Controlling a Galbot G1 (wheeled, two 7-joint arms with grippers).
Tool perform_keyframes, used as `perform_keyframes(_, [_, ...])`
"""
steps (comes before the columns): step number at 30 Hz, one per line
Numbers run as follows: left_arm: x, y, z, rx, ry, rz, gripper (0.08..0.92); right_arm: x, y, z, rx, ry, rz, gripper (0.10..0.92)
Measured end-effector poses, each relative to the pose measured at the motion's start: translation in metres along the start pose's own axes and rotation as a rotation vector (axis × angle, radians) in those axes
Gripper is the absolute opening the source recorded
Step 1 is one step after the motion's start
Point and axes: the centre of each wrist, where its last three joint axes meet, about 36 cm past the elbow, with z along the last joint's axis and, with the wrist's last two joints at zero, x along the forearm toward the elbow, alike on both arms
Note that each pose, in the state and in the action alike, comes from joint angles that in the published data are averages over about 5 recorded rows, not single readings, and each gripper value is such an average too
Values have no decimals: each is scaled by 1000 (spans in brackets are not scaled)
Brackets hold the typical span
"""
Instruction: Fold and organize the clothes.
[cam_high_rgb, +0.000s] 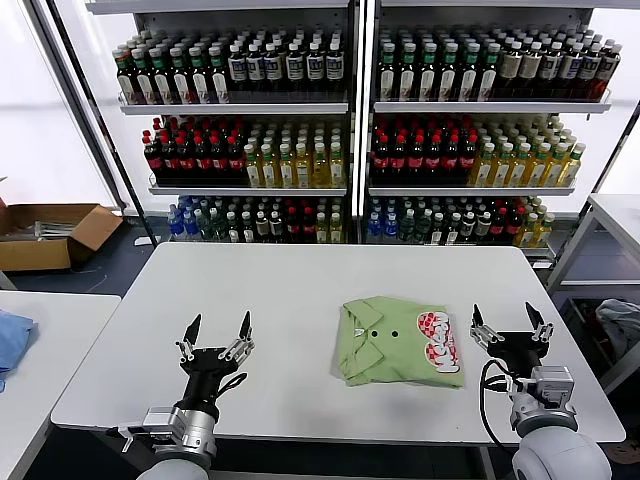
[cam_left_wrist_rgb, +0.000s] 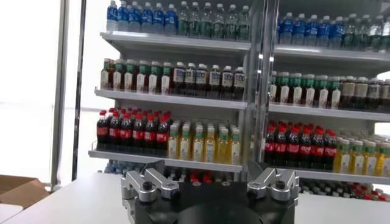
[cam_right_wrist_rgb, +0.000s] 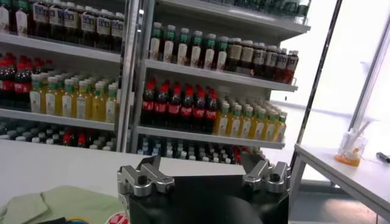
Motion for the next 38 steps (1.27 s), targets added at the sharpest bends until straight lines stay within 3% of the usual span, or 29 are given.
perform_keyframes(19, [-4, 1, 0, -19, -1, -10, 823, -4, -3, 6, 11, 12, 0, 823])
perform_keyframes(38, [-7, 3, 1, -50, 43, -9, 823, -6, -2, 11, 13, 27, -3, 823])
